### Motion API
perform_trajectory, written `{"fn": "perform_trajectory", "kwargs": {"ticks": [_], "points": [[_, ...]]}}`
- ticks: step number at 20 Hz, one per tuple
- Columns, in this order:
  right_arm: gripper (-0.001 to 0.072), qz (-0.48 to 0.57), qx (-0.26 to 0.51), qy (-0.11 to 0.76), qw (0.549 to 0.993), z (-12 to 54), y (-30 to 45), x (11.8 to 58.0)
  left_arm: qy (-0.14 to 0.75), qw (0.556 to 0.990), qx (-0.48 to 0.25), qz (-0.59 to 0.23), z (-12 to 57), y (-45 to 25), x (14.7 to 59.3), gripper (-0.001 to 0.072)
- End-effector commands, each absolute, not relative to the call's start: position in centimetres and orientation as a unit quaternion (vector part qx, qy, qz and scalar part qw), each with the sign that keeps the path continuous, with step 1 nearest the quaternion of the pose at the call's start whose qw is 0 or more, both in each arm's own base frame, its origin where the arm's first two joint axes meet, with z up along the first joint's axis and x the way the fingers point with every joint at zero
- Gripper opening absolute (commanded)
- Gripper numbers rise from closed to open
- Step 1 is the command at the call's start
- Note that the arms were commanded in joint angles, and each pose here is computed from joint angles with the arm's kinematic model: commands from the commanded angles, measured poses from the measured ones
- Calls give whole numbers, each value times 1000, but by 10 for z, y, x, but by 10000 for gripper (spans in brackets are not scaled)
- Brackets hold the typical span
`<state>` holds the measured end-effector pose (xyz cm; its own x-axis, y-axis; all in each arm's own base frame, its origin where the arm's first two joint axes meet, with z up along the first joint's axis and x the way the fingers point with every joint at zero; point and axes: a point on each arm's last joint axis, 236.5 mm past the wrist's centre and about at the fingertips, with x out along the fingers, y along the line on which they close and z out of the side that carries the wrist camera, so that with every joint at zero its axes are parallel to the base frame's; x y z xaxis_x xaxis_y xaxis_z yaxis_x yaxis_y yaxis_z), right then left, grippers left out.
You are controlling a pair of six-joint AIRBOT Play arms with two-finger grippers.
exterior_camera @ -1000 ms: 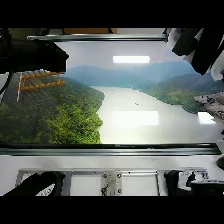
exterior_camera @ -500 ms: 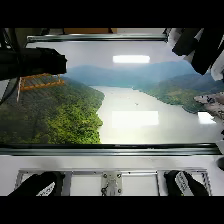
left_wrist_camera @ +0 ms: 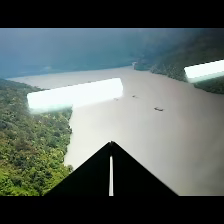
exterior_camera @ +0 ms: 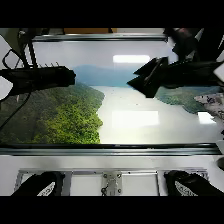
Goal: Fold the clothes and pants, and hang the long-sleeved shirts on hangers.
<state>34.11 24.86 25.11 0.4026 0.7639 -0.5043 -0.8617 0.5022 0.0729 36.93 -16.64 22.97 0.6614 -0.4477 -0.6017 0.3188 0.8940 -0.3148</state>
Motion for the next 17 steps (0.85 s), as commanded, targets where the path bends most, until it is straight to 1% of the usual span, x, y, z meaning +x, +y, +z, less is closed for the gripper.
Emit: {"fn": "perform_trajectory", "kwargs": {"ticks": [1,2,3,4,17], "points": [[467,516,-123,290,796,215,283,326,359,904,-96,-211,221,-167,369,16],[380,520,-119,292,794,215,285,325,359,904,-96,-211,221,-167,369,16],[178,520,-119,293,794,214,285,326,359,904,-96,-211,221,-167,369,16],[25,520,-119,292,794,214,285,326,359,904,-96,-211,221,-167,369,16],[27,520,-119,293,794,214,285,326,358,905,-97,-211,222,-167,370,16]]}}
